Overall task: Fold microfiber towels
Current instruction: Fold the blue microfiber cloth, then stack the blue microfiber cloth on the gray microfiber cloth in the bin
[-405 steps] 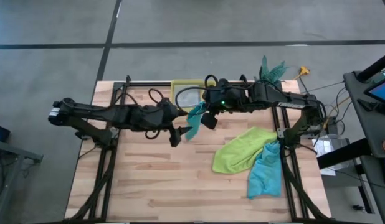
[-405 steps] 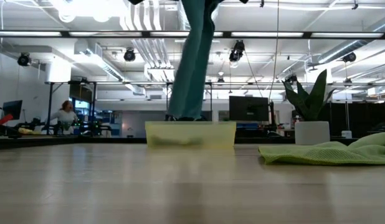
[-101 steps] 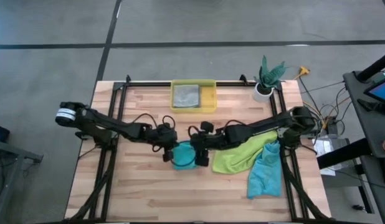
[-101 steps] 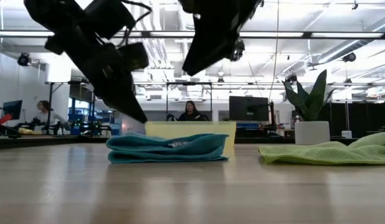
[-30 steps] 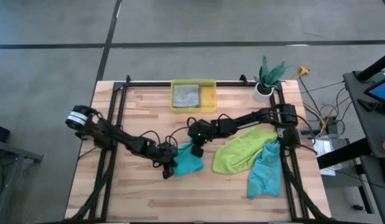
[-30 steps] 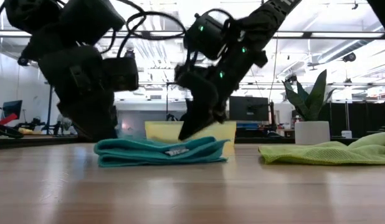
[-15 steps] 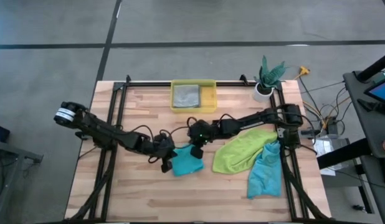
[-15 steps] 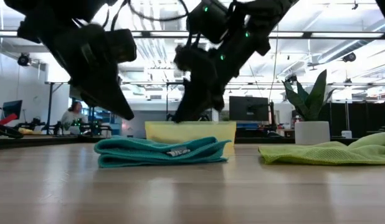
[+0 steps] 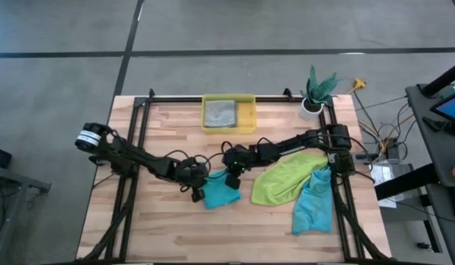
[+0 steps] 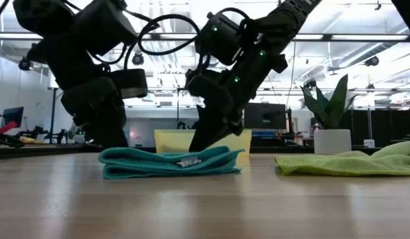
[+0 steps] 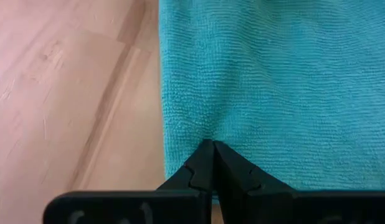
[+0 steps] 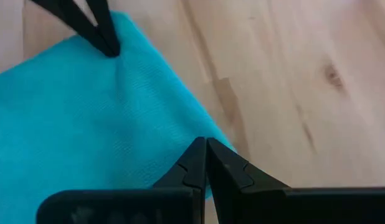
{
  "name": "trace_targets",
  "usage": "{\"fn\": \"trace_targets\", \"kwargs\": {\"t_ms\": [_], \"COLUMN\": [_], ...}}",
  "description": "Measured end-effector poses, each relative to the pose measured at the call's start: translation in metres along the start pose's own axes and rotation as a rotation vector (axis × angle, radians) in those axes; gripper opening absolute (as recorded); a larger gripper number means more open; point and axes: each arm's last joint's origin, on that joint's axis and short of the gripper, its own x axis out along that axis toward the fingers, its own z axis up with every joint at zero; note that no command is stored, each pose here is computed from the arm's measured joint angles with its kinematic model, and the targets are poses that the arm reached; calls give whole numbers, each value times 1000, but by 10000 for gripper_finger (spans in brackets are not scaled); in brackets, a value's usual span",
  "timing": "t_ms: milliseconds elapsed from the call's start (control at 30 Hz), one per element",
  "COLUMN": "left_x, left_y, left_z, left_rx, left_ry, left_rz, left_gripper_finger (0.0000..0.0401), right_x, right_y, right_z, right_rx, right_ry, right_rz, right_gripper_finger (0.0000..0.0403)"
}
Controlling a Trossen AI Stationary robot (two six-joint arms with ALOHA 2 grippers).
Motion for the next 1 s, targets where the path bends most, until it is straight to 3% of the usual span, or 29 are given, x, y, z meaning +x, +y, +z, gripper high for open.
{"fn": "trace_targets", "kwargs": {"t_ms": [267, 467, 700, 833, 1000], "left_x": [-17, -56, -99, -118, -140], "left_y": [-2, -2, 10, 13, 15], "left_z": [11, 25, 24, 26, 33], "left_rx": [-12, -33, -217, -267, -339], "left_ry": [-43, -122, -175, -241, -324], "left_rz": [-27, -62, -17, -56, -89], "left_gripper_finger": [0, 0, 0, 0, 0], "right_x": [-9, -66, -123, -119, -84], "right_y": [-2, 7, 6, -6, -17], "right_z": [-1, 26, 30, 15, -4], "right_rx": [27, 175, 304, 430, 662], "right_ry": [10, -91, -101, -21, 70], "right_rz": [-6, 54, 82, 74, 215], "right_gripper_finger": [9, 18, 94, 145, 175]}}
